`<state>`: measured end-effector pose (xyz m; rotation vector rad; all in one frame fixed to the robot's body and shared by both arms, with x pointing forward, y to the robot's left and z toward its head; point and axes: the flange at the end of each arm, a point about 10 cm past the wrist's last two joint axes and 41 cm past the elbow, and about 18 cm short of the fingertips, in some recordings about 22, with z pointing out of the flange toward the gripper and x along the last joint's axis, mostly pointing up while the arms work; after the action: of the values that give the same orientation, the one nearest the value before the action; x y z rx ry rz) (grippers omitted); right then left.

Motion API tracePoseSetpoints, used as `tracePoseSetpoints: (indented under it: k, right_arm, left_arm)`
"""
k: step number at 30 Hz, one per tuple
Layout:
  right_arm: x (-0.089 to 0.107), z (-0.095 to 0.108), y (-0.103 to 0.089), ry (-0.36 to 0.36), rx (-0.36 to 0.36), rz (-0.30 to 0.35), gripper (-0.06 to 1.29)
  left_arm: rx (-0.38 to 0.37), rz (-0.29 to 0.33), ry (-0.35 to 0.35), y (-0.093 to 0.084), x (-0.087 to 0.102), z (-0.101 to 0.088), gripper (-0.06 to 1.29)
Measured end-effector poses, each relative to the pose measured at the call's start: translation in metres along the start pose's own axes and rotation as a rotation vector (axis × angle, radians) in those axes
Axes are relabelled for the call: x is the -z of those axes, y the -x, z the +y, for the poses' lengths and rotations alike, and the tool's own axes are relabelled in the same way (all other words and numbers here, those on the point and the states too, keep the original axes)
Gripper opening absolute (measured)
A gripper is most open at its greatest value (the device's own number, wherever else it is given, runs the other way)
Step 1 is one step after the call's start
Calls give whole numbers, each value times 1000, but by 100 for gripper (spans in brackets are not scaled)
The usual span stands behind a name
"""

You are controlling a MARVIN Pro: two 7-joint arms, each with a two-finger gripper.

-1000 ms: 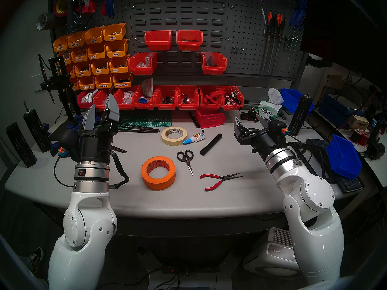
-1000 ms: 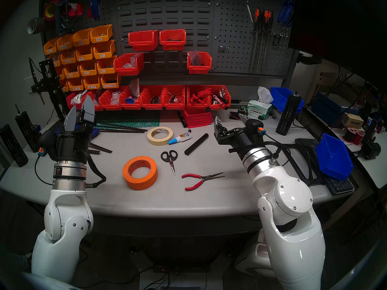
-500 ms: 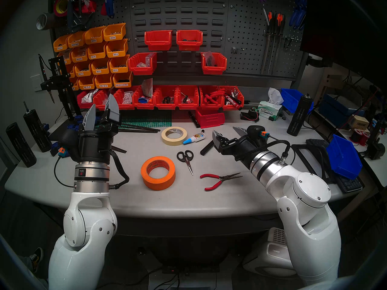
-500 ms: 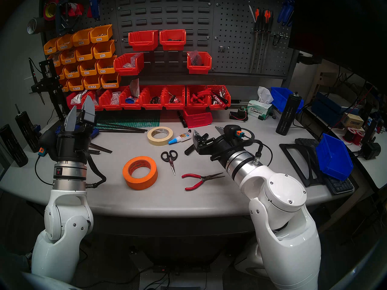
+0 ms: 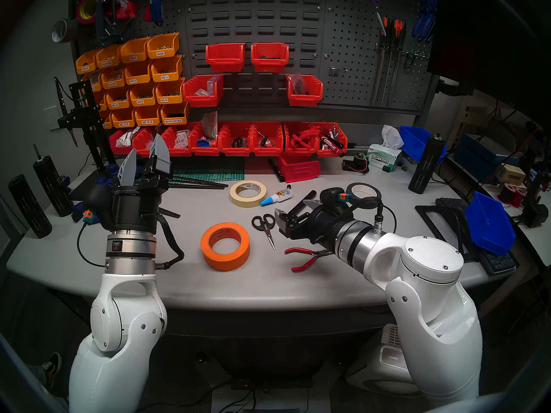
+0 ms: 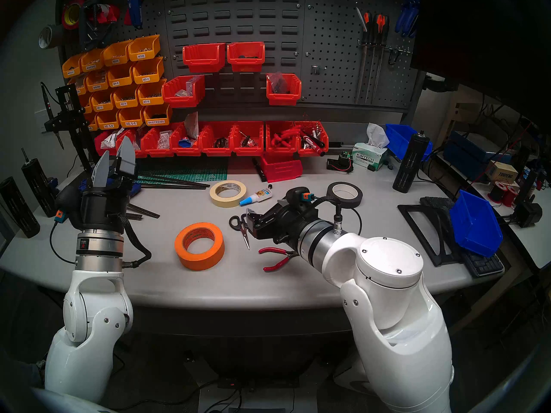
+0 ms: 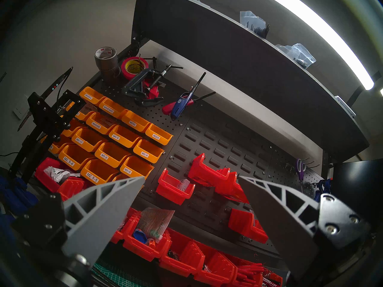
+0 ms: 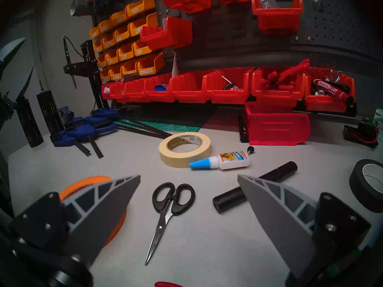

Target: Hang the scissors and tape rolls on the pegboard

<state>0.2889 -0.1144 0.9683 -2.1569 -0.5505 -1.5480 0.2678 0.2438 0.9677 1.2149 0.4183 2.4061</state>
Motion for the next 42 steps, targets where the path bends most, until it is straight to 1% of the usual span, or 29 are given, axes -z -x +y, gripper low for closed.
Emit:
tracePoseSetpoints:
  k: [4, 8, 13, 18, 21, 29, 33, 35, 42]
  right_arm:
    - [-4, -11, 5, -20, 13, -63, 122]
    - [-5, -14, 8, -17, 38, -107, 122]
    - [-6, -13, 6, -3, 83, -115, 122]
    - [-5, -6, 1, 23, 148, -117, 122]
    - [-4, -4, 1, 16, 160, -121, 122]
    - [-1, -5, -1, -51, 153, -130, 122]
    - [-2, -2, -3, -64, 150, -129, 122]
    - [-5, 2, -2, -63, 147, -136, 122]
    - [-22, 23, 12, -50, 119, -194, 122]
  left_arm:
    - [0, 0, 0, 0, 0, 0, 123]
    - [0, 0, 0, 0, 0, 0, 123]
    - [0, -1, 0, 0, 0, 0, 123]
    - [0, -1, 0, 0, 0, 0, 123]
    - [0, -1, 0, 0, 0, 0, 123]
    - [0, -1, 0, 0, 0, 0, 123]
    - [0, -1, 0, 0, 0, 0, 123]
    - [0, -1, 0, 0, 0, 0, 123]
    - [0, -1, 0, 0, 0, 0, 123]
